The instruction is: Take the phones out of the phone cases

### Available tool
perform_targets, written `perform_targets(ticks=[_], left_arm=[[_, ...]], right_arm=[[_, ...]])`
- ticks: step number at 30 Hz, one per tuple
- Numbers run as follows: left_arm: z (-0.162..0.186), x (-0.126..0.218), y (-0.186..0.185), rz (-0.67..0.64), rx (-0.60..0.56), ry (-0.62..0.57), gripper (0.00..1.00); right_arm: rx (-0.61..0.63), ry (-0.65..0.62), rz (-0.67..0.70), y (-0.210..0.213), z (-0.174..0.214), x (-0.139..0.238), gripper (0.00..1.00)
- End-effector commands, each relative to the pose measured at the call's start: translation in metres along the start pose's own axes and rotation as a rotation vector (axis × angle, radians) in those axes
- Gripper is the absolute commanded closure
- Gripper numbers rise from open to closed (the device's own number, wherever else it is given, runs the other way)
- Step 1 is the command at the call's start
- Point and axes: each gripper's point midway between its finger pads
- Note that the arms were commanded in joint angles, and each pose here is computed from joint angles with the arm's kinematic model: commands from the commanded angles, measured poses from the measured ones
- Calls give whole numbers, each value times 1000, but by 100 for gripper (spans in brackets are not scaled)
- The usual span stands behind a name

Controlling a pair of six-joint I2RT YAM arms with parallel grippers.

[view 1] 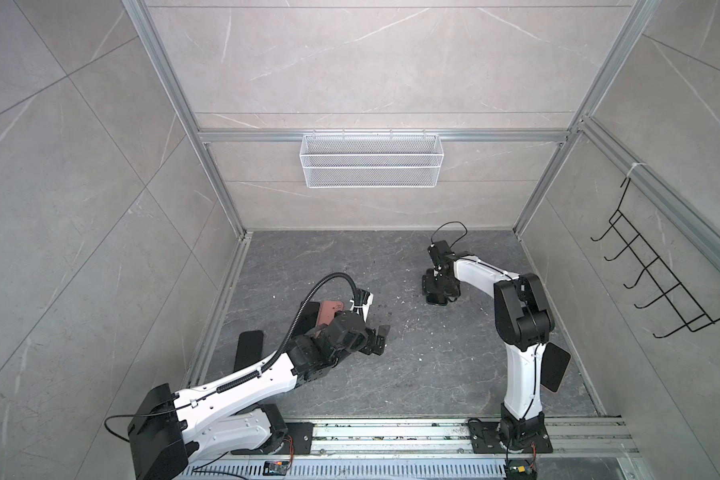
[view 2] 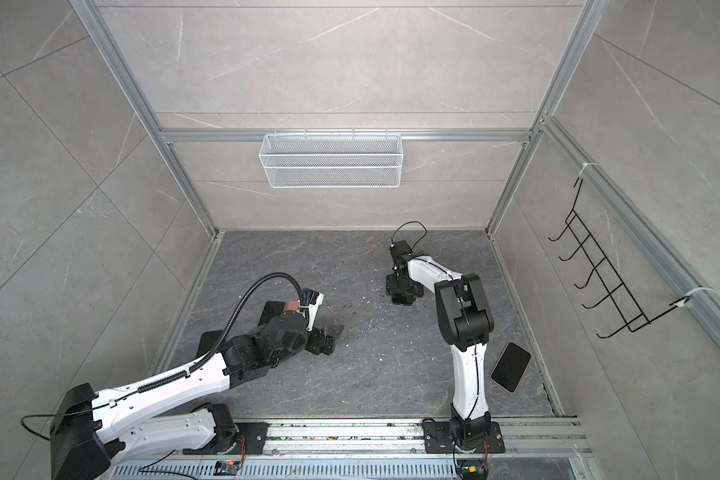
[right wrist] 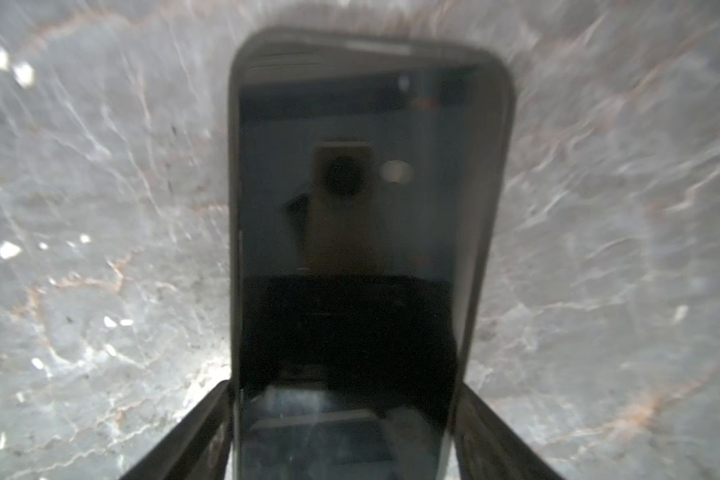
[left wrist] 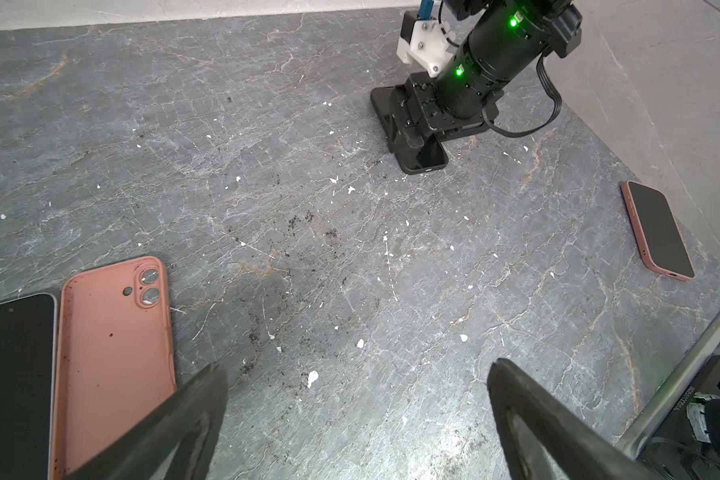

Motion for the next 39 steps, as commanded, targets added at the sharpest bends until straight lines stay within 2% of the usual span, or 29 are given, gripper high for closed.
perform_targets(ticks=[1,5,8,15,19,25,28,32,39], left_arm=[[-26,6,-18,59,38,-64,0],[-25,5,-17,58,39,-61,0],[-25,4,-18,59,41,-63,0],[-22,-5,-21,68,71,-55,0],[-20,-15,-26,85,99,-48,0],[-23,-32,-17,96,223,-39,0],[-27,-41,-11,108,302,-43,0],[-30,-54,-7,137,383,-35,0],[-28,-77,-13,176,446,6,1]], right_arm=[[-7,54,-9,-1,18,5,18],[-7,54,-11,-2,19,6,17],[-9,60,-23,0,20,4,20],[-5,49,-45,3,20,6,43],[2,27,-68,6,21,11,50],[13,-14,-106,11,24,24,67],[8,-39,-145,16,28,31,72],[-4,-68,-223,28,36,38,77],[5,-102,-317,51,54,50,80]])
Point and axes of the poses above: each gripper's point midway between its finger pads, its own x axis back along the fingers, its own y axis along the line the jaws close on, z = x × y, and after that the axes turned 10 degrees about x, right-handed
